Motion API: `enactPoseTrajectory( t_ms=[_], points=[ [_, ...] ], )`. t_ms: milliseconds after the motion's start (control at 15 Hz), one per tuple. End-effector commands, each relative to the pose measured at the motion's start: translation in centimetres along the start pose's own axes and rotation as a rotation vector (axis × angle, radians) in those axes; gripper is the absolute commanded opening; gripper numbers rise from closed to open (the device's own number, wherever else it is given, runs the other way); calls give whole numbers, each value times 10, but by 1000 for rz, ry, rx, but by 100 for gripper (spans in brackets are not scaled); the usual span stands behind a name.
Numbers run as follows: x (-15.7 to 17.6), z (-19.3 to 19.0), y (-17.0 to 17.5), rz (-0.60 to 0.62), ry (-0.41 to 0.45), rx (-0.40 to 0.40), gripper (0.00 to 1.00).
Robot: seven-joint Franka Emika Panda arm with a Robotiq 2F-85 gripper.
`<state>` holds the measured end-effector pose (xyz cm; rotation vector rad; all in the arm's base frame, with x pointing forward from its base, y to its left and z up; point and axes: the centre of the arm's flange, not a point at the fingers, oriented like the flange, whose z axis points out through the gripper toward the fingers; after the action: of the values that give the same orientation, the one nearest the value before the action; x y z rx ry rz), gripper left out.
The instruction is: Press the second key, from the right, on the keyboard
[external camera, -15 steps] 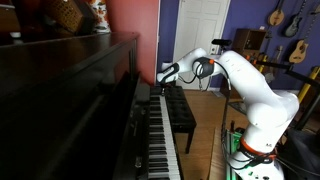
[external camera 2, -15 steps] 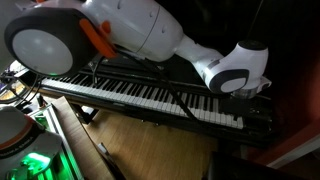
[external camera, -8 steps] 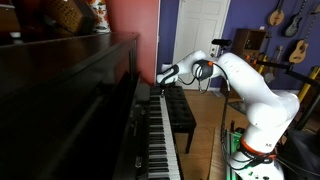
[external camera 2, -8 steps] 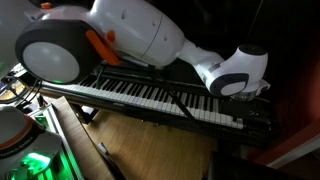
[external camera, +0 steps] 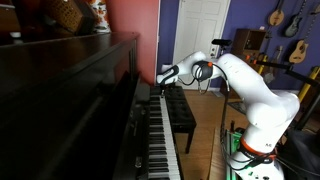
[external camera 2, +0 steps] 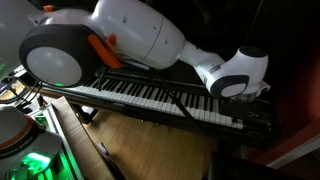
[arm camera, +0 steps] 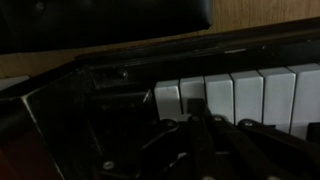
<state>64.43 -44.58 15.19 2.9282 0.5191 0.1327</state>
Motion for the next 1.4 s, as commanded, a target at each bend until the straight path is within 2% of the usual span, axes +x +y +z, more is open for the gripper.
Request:
enactPoseTrajectory(
  t_ms=[0, 800, 1333],
  points=[
    [1, 14, 7, -10, -6, 43, 0],
    [2, 19, 11, -7, -39, 61, 0],
    [1, -23, 4, -20, -34, 6, 0]
  ],
)
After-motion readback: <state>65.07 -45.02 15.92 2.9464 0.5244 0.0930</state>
